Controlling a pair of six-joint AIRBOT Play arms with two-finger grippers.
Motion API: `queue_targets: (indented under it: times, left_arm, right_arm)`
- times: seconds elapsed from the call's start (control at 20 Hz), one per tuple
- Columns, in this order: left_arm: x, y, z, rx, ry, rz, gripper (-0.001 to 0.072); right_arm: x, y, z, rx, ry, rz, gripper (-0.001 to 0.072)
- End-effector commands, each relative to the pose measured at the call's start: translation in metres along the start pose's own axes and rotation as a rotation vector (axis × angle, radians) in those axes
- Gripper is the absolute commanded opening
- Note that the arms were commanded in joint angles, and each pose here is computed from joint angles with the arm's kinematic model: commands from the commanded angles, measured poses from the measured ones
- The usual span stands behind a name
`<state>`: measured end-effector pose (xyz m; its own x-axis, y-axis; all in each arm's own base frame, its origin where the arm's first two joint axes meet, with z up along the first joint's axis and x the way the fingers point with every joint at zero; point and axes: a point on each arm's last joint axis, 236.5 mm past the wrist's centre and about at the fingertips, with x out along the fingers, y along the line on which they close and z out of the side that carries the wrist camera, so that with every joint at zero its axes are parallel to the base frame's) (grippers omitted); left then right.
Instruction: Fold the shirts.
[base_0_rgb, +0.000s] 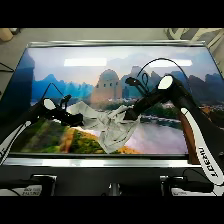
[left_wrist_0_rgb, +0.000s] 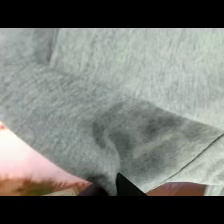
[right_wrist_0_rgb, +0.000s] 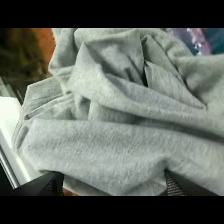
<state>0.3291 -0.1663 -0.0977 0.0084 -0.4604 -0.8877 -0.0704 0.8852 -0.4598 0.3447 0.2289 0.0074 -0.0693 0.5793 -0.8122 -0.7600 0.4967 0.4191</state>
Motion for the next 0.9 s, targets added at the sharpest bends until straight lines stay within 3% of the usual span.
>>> queue_targets:
  times: [0.0,0.05,0.1,0.25,0.45,0.6,0.7,0.85]
  left_arm:
    - [-0.003,-0.008,0.015,0.022,-0.059,-0.006,0.0036]
    - [-0.010,-0.009,0.021,0.044,-0.081,0.005,0.0036]
    - [-0.021,-0.012,0.029,0.075,-0.114,0.019,0.0035]
    - [-0.098,-0.034,0.070,0.217,-0.329,0.080,0.0034]
    - [-0.334,-0.104,0.098,0.416,-0.894,0.142,0.0033]
    - [-0.539,-0.147,0.035,0.432,-1.409,0.145,0.0033]
    - [-0.615,-0.165,-0.022,0.423,-1.631,0.073,0.0033]
    - [-0.647,-0.175,-0.068,0.438,-1.746,0.027,0.0033]
  right_arm:
    - [0.026,0.001,0.008,-0.016,0.008,-0.016,0.0374]
    - [0.026,-0.001,0.008,0.004,0.011,-0.028,0.0052]
    - [0.023,-0.004,0.009,0.016,0.005,-0.037,0.0021]
    - [-0.031,-0.020,0.029,-0.071,-0.054,-0.190,0.0019]
    - [-0.260,-0.012,0.094,-0.240,-0.400,-0.733,0.0019]
    - [-0.432,0.065,0.070,-0.242,-0.669,-1.108,0.0019]
    - [-0.469,0.115,0.040,-0.237,-0.751,-1.186,0.0020]
    - [-0.463,0.142,0.004,-0.179,-0.719,-1.155,0.0020]
